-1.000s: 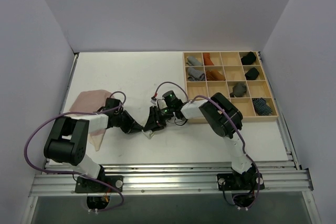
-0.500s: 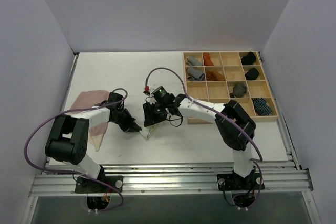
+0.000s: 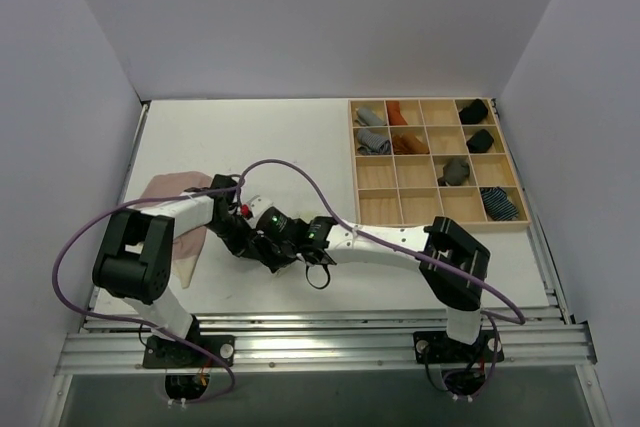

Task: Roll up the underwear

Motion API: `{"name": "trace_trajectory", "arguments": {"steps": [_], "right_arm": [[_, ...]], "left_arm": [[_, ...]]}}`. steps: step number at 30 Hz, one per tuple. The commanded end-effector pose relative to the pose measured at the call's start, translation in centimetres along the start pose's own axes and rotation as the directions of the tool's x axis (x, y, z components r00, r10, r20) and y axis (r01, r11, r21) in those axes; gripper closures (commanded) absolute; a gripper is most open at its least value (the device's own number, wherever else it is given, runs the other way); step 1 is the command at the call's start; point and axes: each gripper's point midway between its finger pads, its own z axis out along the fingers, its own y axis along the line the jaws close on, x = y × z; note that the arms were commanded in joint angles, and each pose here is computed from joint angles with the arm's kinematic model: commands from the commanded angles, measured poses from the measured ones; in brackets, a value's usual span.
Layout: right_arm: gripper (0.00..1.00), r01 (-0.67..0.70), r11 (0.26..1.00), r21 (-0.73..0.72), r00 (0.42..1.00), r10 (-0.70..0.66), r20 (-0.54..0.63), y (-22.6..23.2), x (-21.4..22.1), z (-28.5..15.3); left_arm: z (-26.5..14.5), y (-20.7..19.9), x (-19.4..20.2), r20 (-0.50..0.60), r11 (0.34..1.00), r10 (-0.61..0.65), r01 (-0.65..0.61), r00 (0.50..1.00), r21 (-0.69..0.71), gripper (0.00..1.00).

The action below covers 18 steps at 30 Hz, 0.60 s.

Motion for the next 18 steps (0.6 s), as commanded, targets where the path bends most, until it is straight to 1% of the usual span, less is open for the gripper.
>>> {"name": "trace_trajectory", "arguments": {"steps": [1,3,8,13,18], "right_arm": [[0.62,0.090,0.992,0.085,0.995,-0.093,0.036,0.3,-0.9,-0.2],[0.62,0.126,0.985,0.118,0.991,-0.130,0.032,0.3,-0.6,0.0],[0.62,0.174,0.976,0.133,0.984,-0.177,0.010,0.9,0.6,0.7],[0.62,0.221,0.957,0.190,0.975,-0.220,-0.028,-0.1,1.7,1.8],[0.62,0.258,0.943,0.211,0.966,-0.254,-0.045,-0.5,1.6,2.5]], "left_arm": [[0.1,1.0,0.7,-0.057,0.997,-0.008,0.004,0.998,-0.071,0.98],[0.0,0.9,0.8,-0.069,0.997,-0.010,0.005,0.998,-0.079,0.98],[-0.5,0.5,0.6,-0.060,0.997,-0.013,0.008,0.998,-0.083,0.98],[-0.5,0.7,0.6,-0.067,0.995,-0.021,0.014,0.998,-0.100,0.98],[-0.5,0.8,0.6,-0.068,0.994,-0.028,0.020,0.997,-0.111,0.98]]}}
